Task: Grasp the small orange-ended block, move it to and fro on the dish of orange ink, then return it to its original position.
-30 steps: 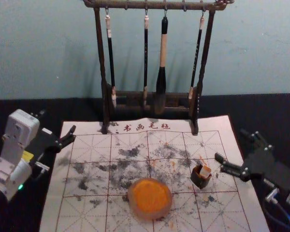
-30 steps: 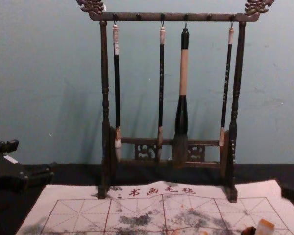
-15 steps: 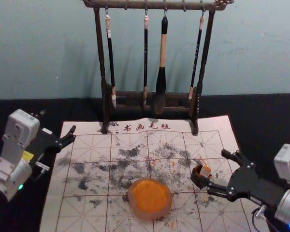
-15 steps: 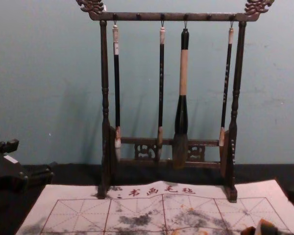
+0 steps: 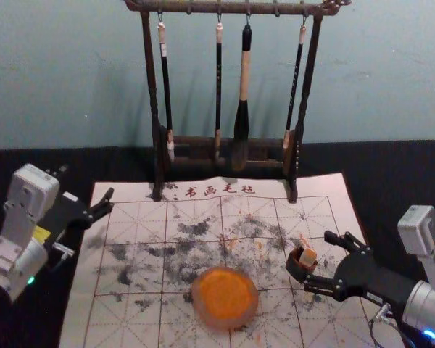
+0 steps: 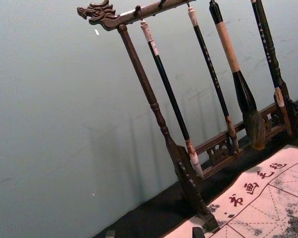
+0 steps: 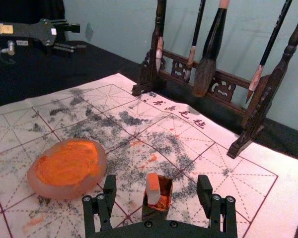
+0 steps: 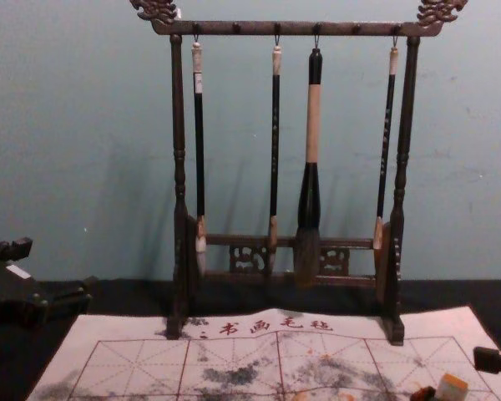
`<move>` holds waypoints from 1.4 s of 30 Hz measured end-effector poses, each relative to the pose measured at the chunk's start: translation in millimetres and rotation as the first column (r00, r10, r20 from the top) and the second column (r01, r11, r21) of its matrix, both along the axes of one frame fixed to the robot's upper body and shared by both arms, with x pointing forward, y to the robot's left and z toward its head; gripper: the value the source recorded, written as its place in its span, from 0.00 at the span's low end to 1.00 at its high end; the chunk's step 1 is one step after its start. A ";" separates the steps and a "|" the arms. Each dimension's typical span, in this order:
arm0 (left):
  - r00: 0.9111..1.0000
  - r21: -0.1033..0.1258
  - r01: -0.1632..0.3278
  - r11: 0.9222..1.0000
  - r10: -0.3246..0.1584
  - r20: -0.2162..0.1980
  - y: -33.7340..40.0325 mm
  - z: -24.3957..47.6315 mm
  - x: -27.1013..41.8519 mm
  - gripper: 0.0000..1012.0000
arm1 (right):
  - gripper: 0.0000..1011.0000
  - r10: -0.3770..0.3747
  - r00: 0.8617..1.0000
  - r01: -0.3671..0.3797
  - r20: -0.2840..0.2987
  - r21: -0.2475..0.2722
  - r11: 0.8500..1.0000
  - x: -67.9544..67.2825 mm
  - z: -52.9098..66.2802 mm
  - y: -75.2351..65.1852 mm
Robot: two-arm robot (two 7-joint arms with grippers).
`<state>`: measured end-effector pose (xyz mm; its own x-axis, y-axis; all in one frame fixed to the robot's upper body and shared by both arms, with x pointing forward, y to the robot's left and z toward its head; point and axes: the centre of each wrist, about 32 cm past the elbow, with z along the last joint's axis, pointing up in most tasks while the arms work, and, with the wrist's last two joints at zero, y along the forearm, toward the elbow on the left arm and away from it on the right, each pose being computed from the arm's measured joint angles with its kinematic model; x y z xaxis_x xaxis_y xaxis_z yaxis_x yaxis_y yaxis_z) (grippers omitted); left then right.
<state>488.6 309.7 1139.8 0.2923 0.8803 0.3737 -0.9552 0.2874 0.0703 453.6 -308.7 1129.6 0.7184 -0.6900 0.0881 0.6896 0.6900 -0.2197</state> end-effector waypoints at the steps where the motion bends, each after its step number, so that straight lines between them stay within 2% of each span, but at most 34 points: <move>1: 1.000 0.000 0.000 1.000 0.000 0.000 0.0 0.0 0.0 0.99 | 0.99 -0.002 1.000 0.002 -0.011 0.009 1.000 2.0 0.4 0.5; 8: 1.000 0.000 0.000 1.000 0.000 0.000 0.0 0.0 0.0 0.99 | 0.99 -0.003 0.998 0.005 -0.057 0.038 0.999 7.2 0.8 2.5; 18: 1.000 0.000 0.000 1.000 0.000 0.000 0.0 0.0 0.0 0.99 | 0.99 -0.002 0.996 0.005 -0.087 0.042 0.999 8.3 -0.1 2.8; 39: 1.000 0.000 0.000 1.000 0.000 0.000 0.0 0.0 0.0 0.99 | 0.99 -0.002 0.996 0.006 -0.089 0.042 0.999 8.3 0.3 1.4; 42: 1.000 0.000 0.000 1.000 0.000 0.000 0.0 0.0 0.0 0.99 | 0.95 -0.002 0.996 0.005 -0.089 0.042 0.999 8.3 0.3 1.6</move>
<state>488.6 309.7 1139.8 0.2922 0.8803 0.3738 -0.9553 0.2873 0.0703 461.9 -307.1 1129.9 0.7198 -0.6942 -0.0049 0.6711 0.6976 -0.2509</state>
